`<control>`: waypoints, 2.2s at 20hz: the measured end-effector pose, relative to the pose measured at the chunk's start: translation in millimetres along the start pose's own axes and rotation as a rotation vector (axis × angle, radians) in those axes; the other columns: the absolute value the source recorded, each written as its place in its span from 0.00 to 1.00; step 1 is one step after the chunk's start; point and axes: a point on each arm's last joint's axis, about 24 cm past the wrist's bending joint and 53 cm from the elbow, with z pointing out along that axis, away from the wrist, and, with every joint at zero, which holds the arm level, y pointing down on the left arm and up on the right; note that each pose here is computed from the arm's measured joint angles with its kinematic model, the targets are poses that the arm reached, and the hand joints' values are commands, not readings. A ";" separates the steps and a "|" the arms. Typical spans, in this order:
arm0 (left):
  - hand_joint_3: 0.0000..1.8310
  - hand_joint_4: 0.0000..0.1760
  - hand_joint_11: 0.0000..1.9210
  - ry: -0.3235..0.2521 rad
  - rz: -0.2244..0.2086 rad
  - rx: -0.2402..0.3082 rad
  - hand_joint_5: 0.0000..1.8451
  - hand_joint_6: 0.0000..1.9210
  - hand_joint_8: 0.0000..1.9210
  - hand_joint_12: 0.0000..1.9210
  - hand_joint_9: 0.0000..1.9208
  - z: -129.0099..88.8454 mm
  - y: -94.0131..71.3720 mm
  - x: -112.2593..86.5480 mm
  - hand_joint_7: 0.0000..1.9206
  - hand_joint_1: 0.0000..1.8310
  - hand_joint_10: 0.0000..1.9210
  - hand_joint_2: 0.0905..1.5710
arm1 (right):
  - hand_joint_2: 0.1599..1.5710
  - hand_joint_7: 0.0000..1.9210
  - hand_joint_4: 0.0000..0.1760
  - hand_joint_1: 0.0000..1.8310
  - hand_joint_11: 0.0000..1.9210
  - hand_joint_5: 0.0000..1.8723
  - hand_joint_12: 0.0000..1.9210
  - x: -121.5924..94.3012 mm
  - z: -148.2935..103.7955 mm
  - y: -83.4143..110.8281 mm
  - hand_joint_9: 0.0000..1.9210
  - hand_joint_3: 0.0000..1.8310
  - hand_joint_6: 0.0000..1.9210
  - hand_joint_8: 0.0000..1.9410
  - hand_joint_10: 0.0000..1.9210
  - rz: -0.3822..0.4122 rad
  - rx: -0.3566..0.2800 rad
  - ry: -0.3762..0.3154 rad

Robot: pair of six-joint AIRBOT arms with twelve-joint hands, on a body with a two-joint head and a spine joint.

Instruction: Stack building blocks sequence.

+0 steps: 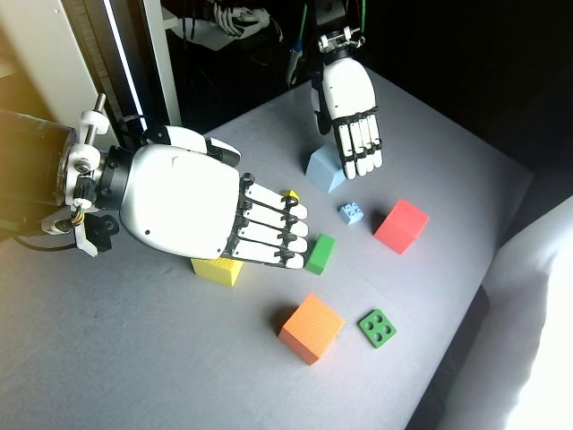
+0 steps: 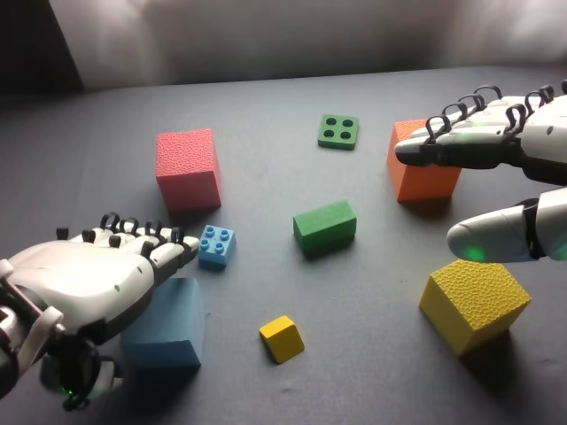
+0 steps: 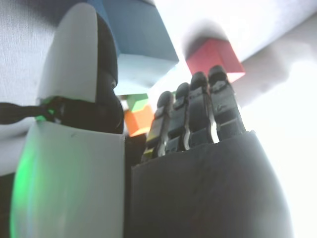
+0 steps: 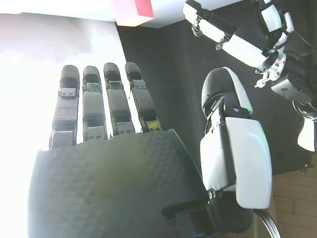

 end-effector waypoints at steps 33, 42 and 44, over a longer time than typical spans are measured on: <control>0.00 0.00 0.27 -0.046 -0.073 -0.102 0.44 0.56 0.51 0.90 0.45 24.0 5.3 5.6 0.50 0.81 0.67 0.72 | 0.77 0.04 0.00 0.03 0.00 0.06 0.10 2.7 0.4 4.2 0.03 0.00 0.00 0.00 0.00 0.001 -0.012 0.005; 0.00 0.00 0.22 -0.071 -0.069 -0.059 0.47 0.56 0.47 0.73 0.43 26.5 -18.2 -10.9 0.53 0.75 0.70 0.70 | 0.77 0.05 0.00 0.03 0.00 0.06 0.10 2.7 0.4 4.2 0.04 0.00 0.00 0.00 0.00 -0.001 -0.012 0.005; 0.00 0.00 0.22 -0.074 -0.055 -0.038 0.47 0.54 0.48 0.73 0.44 30.8 -27.2 -16.6 0.52 0.75 0.70 0.70 | 0.77 0.05 0.00 0.06 0.00 0.07 0.10 2.7 0.4 4.2 0.04 0.00 0.00 0.00 0.00 -0.001 -0.012 0.005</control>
